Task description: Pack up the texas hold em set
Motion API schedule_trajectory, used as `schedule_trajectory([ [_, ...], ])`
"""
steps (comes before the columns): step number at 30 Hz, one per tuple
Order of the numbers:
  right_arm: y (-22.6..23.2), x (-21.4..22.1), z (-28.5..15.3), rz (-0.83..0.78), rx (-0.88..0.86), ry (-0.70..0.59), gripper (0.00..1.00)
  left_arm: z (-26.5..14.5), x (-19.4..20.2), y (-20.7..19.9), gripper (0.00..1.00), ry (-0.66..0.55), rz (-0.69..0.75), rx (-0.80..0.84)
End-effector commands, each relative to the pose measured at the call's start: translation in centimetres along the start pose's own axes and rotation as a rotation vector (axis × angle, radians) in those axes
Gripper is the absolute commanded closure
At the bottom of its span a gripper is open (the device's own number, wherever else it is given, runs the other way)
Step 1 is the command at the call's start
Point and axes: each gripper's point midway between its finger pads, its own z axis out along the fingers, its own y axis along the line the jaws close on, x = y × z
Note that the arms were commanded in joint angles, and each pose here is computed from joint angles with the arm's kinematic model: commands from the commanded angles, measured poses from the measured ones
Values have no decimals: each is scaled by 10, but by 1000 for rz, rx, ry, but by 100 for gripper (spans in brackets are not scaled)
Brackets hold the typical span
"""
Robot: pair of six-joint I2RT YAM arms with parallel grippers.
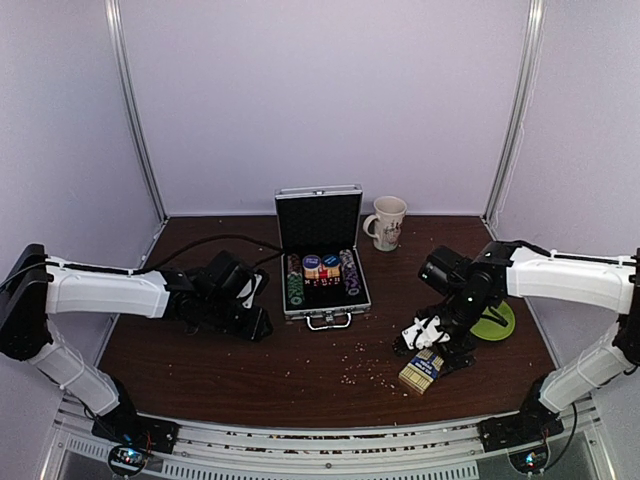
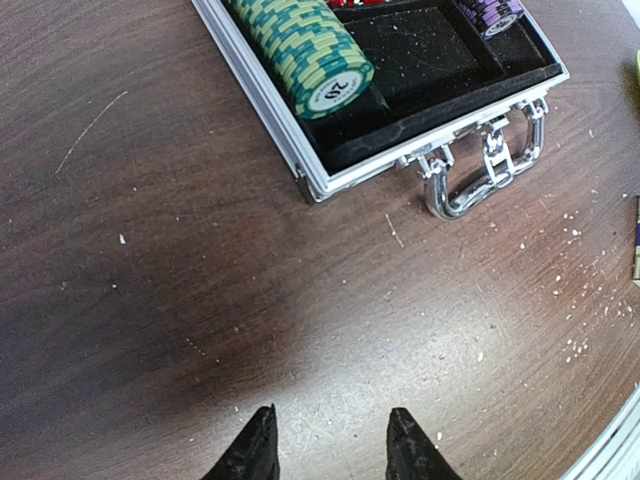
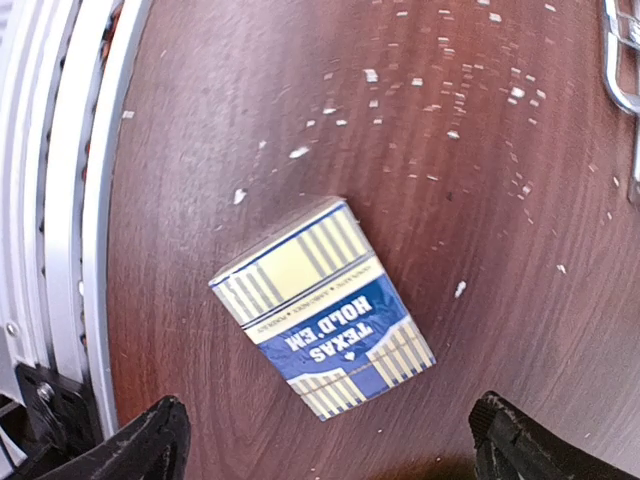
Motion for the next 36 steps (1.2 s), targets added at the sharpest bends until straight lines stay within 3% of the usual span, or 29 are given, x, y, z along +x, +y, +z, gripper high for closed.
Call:
schedule_trajectory([
  [1,-4,5,14,-99,27,93,1,-3,-5,-5,61,-14,-6,15],
  [8,-6,-1,33,-136,-23,136,0,-4,1,-1,61,-3,-15,8],
  [14,-2,7,46,-242,-4,207,12,-3,5,1,61,1,-23,2],
  [26,-1,11,62,-277,-25,258,14,0,7,1,61,8,-24,5],
  [36,-5,13,65,-262,-19,292,29,2,10,2,61,10,-29,7],
])
